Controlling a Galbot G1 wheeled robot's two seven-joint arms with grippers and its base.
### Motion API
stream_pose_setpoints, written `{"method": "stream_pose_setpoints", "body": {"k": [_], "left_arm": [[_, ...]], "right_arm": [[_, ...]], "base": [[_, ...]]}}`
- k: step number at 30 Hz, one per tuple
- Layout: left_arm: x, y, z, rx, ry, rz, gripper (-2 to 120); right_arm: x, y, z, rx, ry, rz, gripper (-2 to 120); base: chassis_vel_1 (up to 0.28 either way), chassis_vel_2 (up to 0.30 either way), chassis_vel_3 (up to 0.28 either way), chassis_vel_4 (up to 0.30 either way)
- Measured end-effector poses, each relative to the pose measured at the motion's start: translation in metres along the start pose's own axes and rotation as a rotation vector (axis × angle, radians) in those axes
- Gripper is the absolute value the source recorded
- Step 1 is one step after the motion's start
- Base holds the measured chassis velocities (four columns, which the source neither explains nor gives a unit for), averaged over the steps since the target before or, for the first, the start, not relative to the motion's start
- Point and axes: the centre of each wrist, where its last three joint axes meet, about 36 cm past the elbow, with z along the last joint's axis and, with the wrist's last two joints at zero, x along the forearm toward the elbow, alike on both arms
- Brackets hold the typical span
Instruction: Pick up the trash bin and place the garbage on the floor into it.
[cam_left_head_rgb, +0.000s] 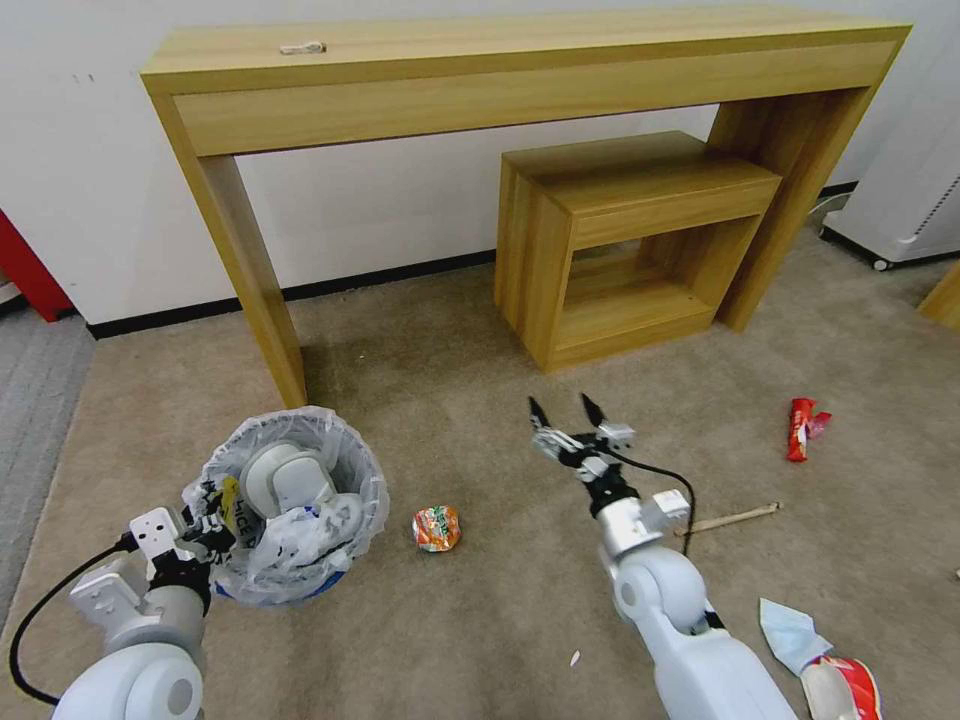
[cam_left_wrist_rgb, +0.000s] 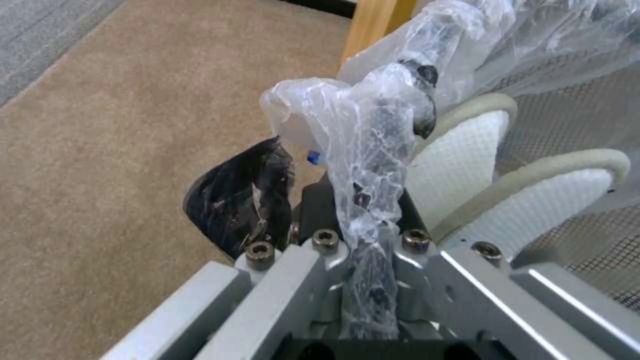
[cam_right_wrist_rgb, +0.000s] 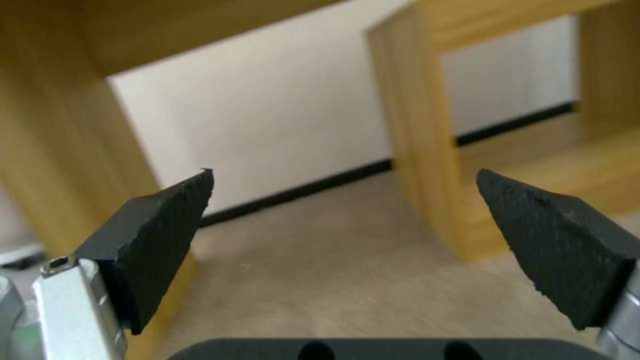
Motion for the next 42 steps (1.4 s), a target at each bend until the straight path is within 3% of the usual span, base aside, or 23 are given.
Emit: {"method": "stream_pose_setpoints", "body": {"k": [12, 23, 33, 42], "left_arm": [[-0.006, 0.026, -0.004, 0.043, 0.013, -0.057, 1], [-0.003, 0.034, -0.002, 0.048, 0.013, -0.084, 1], [0.006, 0.021, 0.0, 0.015, 0.004, -0.074, 1], [0.008, 0.016, 0.002, 0.005, 0.003, -0.076, 1]], "right_arm": [[0.017, -0.006, 0.012, 0.01, 0.067, 0.117, 100], [-0.002, 0.014, 0.018, -0.007, 0.338, 0.065, 100], [-0.058, 0.057, 0.066, -0.074, 0.689, -0.047, 100], [-0.086, 0.078, 0.129, -0.058, 0.817, -0.064, 100]], "base": [[0.0, 0.0, 0.0, 0.0], [0.0, 0.0, 0.0, 0.0], [0.0, 0.0, 0.0, 0.0], [0.0, 0.0, 0.0, 0.0]]}}
